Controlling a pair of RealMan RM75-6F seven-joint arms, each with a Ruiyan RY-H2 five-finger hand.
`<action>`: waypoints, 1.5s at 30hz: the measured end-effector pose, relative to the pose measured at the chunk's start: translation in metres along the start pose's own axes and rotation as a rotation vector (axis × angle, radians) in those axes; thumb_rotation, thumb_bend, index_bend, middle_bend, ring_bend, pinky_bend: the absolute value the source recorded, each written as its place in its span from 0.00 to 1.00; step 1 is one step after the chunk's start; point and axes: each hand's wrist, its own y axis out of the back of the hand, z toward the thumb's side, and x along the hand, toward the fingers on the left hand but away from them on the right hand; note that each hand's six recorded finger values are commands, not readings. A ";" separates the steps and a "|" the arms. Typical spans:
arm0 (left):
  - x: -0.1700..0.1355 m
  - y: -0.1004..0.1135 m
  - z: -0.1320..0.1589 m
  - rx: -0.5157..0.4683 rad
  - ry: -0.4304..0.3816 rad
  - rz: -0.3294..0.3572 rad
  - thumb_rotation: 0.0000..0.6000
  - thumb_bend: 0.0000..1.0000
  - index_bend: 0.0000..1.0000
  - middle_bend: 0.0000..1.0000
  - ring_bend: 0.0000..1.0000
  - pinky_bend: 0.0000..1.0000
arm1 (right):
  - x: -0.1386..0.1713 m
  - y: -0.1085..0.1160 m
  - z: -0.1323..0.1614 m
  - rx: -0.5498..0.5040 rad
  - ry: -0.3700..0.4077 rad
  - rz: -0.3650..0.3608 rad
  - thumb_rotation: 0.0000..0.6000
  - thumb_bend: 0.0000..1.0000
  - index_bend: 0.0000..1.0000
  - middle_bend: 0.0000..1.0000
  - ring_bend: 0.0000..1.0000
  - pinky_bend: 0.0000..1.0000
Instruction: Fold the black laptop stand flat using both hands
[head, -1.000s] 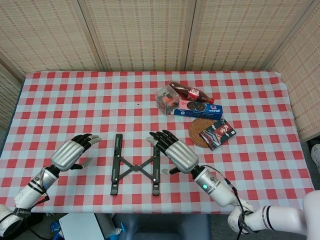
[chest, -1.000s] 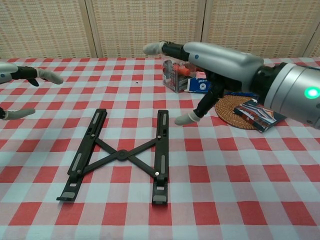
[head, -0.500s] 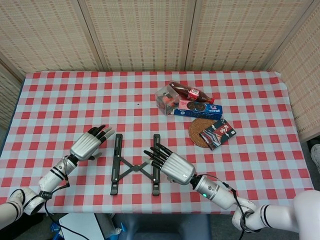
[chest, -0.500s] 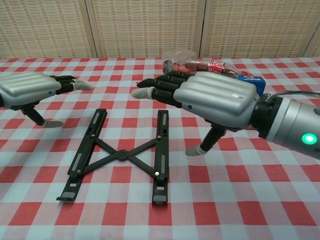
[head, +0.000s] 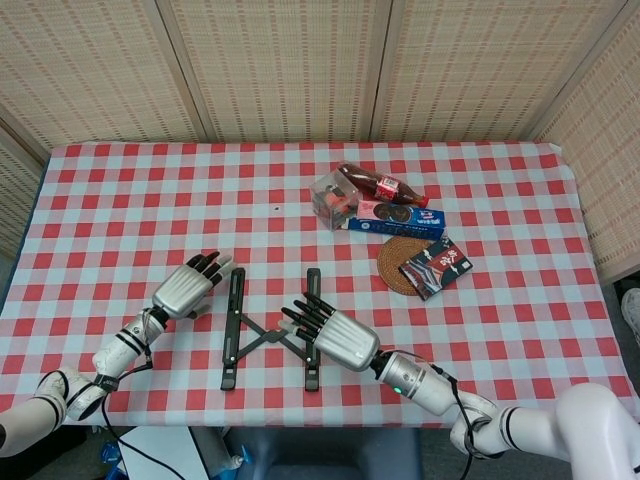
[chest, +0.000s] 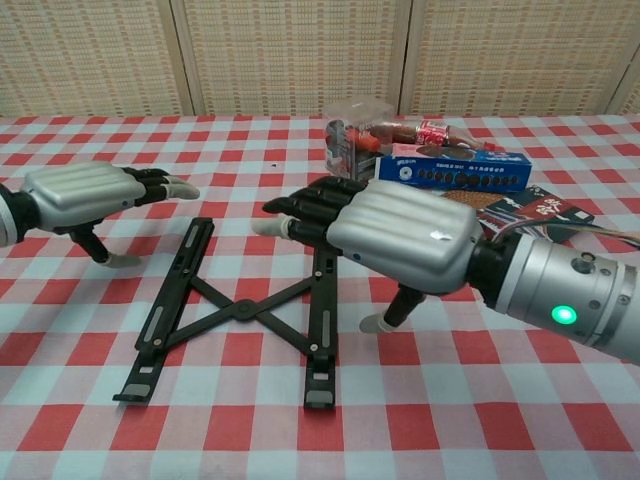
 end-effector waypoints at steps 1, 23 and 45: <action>0.000 0.000 0.000 0.000 0.000 -0.001 1.00 0.27 0.00 0.00 0.00 0.16 | -0.001 -0.002 0.000 0.004 0.001 0.001 1.00 0.00 0.00 0.00 0.00 0.00; 0.002 -0.008 0.001 -0.027 0.004 -0.022 1.00 0.27 0.00 0.00 0.00 0.16 | -0.027 -0.031 0.010 0.046 0.025 0.011 1.00 0.00 0.00 0.00 0.00 0.00; 0.006 -0.014 0.010 -0.187 0.010 -0.048 1.00 0.27 0.00 0.00 0.00 0.16 | -0.035 -0.030 0.016 0.058 0.025 -0.012 1.00 0.00 0.00 0.00 0.00 0.00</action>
